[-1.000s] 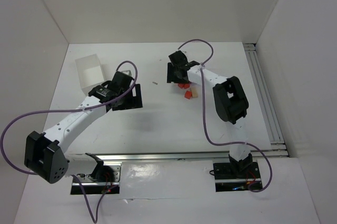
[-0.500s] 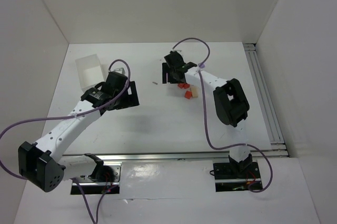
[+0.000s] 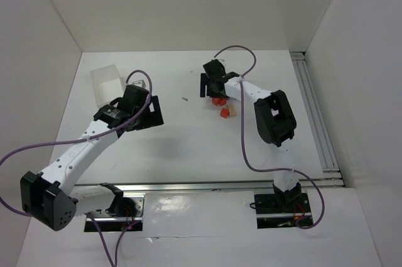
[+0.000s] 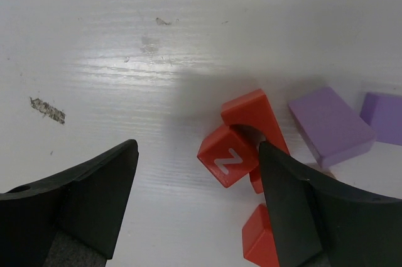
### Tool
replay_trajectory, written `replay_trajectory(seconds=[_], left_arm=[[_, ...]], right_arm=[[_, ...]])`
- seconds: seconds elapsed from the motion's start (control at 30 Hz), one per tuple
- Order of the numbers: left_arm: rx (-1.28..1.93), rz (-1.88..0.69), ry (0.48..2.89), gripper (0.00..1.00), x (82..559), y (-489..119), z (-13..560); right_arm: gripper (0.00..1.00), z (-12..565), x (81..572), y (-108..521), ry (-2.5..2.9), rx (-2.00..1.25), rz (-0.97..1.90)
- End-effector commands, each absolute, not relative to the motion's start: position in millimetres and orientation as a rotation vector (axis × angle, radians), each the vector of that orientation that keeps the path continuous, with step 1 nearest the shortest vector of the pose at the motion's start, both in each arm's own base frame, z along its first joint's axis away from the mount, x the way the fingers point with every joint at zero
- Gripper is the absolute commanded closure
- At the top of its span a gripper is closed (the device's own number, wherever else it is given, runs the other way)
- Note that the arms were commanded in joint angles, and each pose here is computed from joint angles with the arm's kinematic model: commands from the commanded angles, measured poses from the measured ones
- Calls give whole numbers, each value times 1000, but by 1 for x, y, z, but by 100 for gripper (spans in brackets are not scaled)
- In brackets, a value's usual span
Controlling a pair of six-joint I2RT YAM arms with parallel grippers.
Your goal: Build the wood block tower
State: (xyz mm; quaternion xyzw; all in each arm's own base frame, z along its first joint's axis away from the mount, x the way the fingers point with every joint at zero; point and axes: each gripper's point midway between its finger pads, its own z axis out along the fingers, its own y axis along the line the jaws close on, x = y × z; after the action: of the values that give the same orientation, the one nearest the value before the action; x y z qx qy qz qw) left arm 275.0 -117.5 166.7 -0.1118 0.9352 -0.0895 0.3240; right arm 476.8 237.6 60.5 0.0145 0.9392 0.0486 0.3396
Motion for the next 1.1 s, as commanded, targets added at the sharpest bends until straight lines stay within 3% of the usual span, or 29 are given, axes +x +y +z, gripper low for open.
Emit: replay_trajectory(seconds=[0.0,0.47,0.7,0.9,1.07], left_arm=[[-289,-236,2442,5,275,-112,167],[-296,-234,2431,5,272,-103,168],[-286,-261,2429,5,271,-102,171],[-267,-299,2436,5,275,-107,170],[-269,-284,2464,5,274,-107,161]], right_arm=[[16,55,477,246,2456,2,143],[17,75,447,326,2424,-284,393],[17,112,473,241,2264,81,107],[18,91,473,212,2329,130,35],[28,74,478,197,2357,99,-42]])
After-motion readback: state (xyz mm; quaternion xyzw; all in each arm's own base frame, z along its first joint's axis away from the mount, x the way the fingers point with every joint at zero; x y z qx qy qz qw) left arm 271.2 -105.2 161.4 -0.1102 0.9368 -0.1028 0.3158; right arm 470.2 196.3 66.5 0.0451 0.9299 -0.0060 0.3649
